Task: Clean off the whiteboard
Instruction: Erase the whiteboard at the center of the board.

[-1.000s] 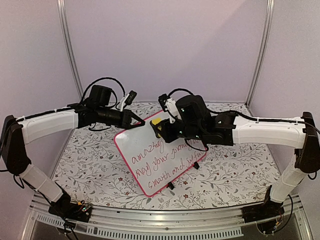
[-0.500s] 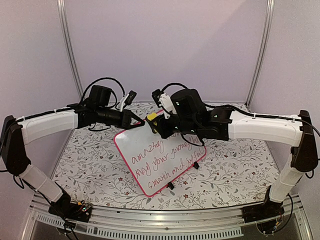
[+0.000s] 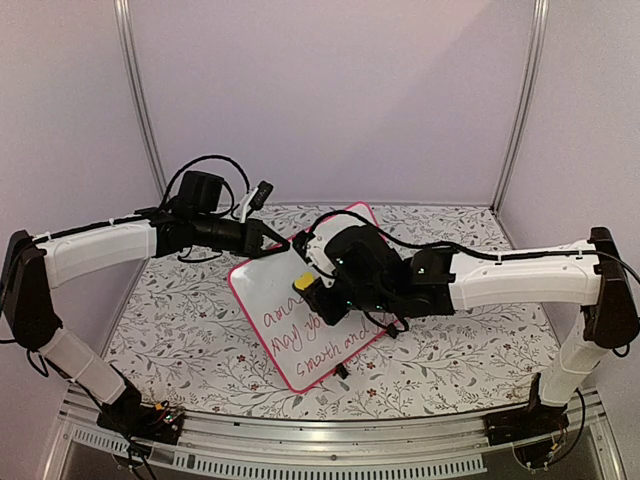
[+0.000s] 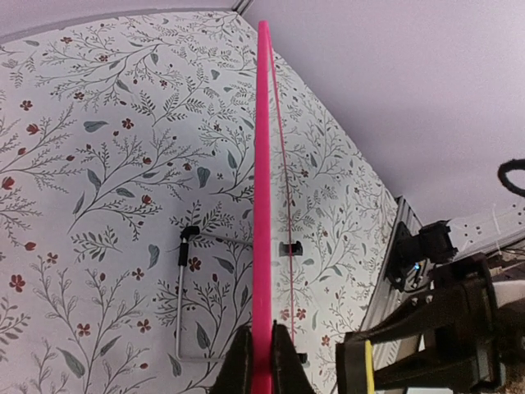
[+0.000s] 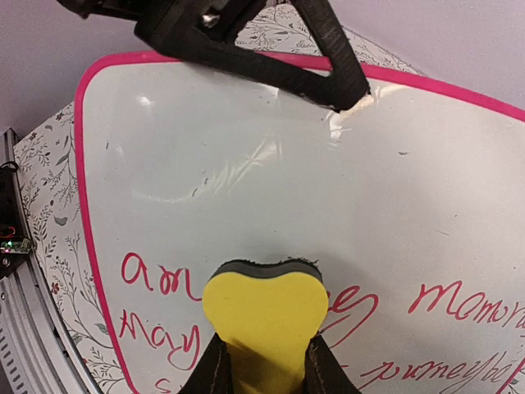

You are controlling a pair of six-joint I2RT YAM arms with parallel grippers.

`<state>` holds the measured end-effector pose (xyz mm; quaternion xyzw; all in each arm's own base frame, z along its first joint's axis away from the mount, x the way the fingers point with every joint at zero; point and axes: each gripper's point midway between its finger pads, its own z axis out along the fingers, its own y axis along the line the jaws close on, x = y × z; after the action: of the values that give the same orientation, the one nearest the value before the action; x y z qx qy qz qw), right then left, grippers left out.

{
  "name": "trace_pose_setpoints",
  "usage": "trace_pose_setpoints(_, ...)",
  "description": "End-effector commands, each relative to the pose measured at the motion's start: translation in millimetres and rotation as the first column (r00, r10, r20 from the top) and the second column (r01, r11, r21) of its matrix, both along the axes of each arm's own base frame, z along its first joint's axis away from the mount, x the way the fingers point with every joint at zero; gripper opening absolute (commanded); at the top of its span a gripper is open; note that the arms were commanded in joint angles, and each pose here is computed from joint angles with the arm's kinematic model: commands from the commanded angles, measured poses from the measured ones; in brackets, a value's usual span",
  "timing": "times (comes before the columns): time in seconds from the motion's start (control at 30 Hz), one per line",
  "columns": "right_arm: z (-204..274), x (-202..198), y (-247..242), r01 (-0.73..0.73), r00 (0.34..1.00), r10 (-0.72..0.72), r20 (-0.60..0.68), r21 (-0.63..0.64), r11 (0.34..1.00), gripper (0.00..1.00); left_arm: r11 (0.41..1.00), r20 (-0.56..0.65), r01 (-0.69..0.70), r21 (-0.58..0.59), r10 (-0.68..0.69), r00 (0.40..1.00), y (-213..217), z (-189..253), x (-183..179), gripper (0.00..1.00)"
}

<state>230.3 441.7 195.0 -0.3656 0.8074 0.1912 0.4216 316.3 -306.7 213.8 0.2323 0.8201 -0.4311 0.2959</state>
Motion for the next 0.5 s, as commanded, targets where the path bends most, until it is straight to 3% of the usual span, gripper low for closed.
trace_pose_setpoints(0.0, 22.0, -17.1, 5.9, -0.007, 0.994, 0.007, 0.113, -0.002, 1.000, 0.24, 0.999, 0.067, -0.038, 0.033, 0.036, 0.997, 3.3, -0.8, 4.1, 0.00)
trace_pose_setpoints(0.47, -3.3, -39.5, 57.5, -0.048, 0.982, 0.057, 0.181, -0.051, 0.998, 0.24, 0.999, 0.048, -0.033, 0.027, 0.032, 0.998, 0.2, -6.4, 3.9, 0.00)
